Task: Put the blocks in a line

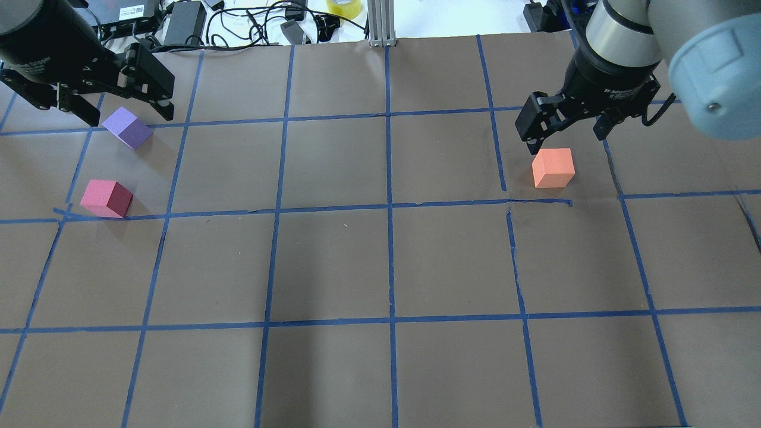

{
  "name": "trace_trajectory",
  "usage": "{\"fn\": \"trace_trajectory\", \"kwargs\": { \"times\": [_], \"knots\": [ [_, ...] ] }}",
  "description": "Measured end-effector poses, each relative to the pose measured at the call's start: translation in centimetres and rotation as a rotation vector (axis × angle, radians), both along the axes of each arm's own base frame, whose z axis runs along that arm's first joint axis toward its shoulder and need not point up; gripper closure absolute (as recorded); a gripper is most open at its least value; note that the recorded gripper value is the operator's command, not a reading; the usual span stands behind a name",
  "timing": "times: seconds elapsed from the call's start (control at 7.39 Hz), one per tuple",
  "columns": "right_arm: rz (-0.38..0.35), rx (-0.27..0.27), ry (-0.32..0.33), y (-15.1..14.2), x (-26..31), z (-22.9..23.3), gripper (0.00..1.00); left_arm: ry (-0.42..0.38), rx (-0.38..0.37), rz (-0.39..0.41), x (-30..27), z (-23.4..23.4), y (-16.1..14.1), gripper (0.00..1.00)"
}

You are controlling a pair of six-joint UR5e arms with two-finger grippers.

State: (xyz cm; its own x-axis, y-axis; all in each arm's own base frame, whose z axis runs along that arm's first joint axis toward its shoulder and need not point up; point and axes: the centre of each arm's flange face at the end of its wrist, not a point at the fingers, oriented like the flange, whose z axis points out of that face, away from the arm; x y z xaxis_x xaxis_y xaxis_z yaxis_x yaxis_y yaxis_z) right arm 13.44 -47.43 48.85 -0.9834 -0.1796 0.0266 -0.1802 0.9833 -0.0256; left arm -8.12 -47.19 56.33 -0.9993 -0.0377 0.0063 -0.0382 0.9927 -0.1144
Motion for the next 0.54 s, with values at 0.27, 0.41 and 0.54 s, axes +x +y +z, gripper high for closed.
{"fn": "trace_trajectory", "kwargs": {
  "times": [0.27,0.41,0.54],
  "knots": [
    [0.0,-0.003,-0.001,0.06,-0.01,0.13,0.0,0.0,0.002,0.0,-0.01,-0.09,0.02,0.0],
    [0.0,-0.004,-0.002,0.08,0.0,0.17,0.0,0.0,0.004,-0.001,-0.03,-0.16,0.11,0.0],
    [-0.001,-0.003,-0.002,0.06,0.01,0.13,0.0,0.0,0.004,-0.001,-0.05,-0.21,0.17,0.0]
  ]
}}
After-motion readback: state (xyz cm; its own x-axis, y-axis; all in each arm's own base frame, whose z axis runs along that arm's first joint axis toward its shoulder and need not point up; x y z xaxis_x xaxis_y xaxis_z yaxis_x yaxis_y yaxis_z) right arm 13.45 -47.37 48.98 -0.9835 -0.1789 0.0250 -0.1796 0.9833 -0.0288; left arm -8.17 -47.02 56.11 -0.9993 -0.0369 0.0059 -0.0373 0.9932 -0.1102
